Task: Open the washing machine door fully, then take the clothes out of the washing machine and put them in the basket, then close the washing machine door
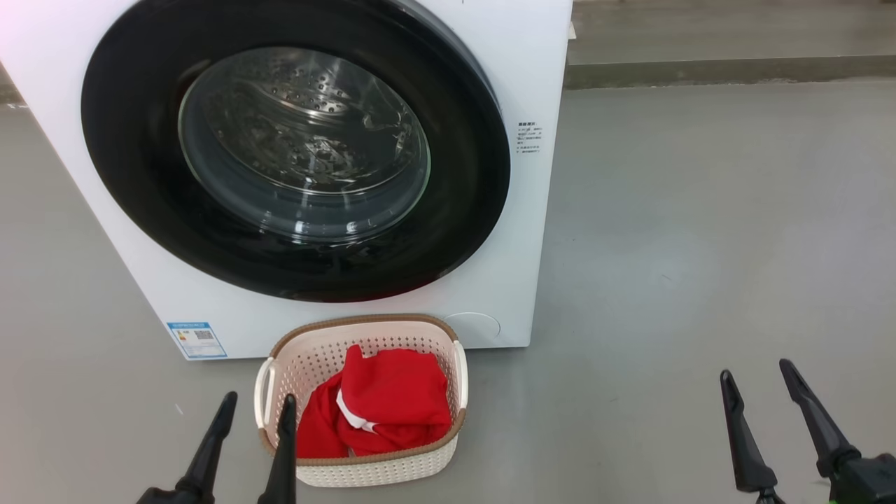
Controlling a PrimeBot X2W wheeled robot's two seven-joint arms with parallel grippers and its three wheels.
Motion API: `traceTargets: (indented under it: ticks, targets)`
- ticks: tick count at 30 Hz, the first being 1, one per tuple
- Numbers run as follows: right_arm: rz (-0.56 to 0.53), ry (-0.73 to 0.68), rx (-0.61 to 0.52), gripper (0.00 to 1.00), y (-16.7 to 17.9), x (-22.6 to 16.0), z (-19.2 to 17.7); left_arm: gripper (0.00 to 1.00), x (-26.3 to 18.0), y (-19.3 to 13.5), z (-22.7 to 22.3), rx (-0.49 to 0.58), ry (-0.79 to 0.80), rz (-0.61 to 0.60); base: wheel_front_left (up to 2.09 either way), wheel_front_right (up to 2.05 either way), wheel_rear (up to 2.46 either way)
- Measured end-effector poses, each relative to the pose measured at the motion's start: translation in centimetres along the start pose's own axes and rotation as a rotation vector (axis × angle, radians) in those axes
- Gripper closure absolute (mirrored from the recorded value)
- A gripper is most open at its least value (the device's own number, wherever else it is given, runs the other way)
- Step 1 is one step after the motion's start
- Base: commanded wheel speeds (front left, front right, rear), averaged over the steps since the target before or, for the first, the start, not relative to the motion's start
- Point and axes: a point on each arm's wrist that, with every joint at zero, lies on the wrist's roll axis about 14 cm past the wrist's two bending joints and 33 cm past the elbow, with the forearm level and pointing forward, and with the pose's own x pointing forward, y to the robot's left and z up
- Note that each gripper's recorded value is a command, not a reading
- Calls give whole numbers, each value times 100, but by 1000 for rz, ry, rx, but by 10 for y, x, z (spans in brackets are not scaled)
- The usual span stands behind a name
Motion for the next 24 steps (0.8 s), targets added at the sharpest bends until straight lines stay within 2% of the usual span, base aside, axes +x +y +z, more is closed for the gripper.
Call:
traceTargets:
  ticks: [10,11,18,24]
  targets:
    - [-3,9,1,0,-1,-3,-2,0,-1,2,5,16,-14,0,0,0,0]
    - [-3,10,1,100,-1,-3,-2,100,-1,3,5,21,-15,0,0,0,0]
    - [-11,107,28,100,2,-15,-32,100,-11,5,-25,6,89,15,0,0,0]
    - [-34,119,98,100,-1,-15,-35,100,-12,8,-29,-56,105,38,0,0,0]
